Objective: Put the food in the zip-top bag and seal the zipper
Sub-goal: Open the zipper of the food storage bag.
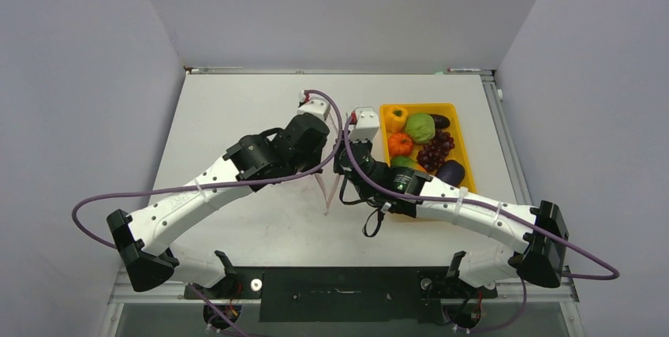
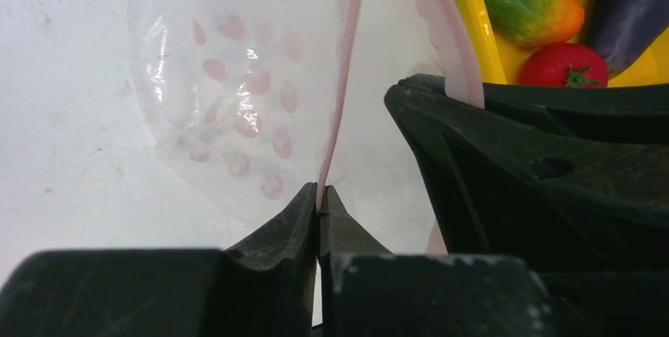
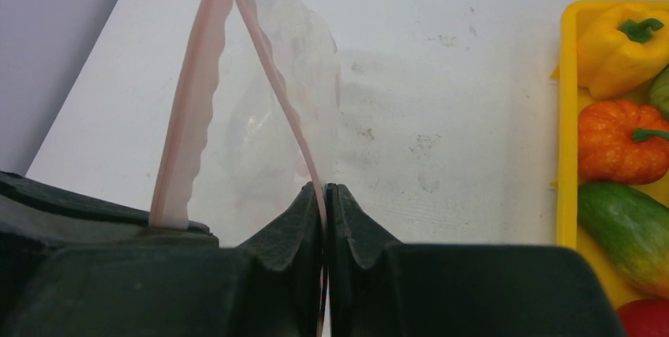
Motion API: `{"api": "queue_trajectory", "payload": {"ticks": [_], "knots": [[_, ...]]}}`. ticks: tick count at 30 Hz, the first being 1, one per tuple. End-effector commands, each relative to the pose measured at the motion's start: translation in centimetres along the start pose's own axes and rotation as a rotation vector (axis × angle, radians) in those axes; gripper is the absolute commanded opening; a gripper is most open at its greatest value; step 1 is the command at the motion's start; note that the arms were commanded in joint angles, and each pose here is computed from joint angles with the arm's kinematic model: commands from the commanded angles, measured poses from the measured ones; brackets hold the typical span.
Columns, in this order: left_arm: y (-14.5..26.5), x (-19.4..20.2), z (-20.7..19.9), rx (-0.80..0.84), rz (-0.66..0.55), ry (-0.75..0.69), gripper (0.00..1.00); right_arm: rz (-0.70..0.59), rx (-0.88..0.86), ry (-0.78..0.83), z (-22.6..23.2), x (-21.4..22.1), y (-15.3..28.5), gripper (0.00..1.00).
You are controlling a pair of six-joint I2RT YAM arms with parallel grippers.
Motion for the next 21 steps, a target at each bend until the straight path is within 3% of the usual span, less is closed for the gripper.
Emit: {"api": "queue_trajectory", "payload": {"ticks": [1, 13, 21], "knots": [[2.1, -2.4, 1.7, -0.083, -0.105, 0.018, 0.0, -0.038, 0.005, -0.055, -0.7, -1.6, 0.7, 0.05], [3.9, -3.2, 4.0, -0.194, -0.123, -0.068, 0.0, 0.061, 0.037, -0.079, -4.2, 0.4, -1.2, 0.05], [4.7, -3.1, 6.0, -0.35, -0.06, -0.197, 0.0, 0.143, 0.041, -0.084, -5.3, 2.8, -4.1, 0.05]]}}
Point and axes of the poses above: each gripper's point midway between its finger pads, its own y axis back along the fingers, its own z axis along the line the jaws close on, x = y × z, the point moved 4 cm from there along y, back along the fingers, and after that the axes turned 10 degrees about -y, right-handed, at the moved point
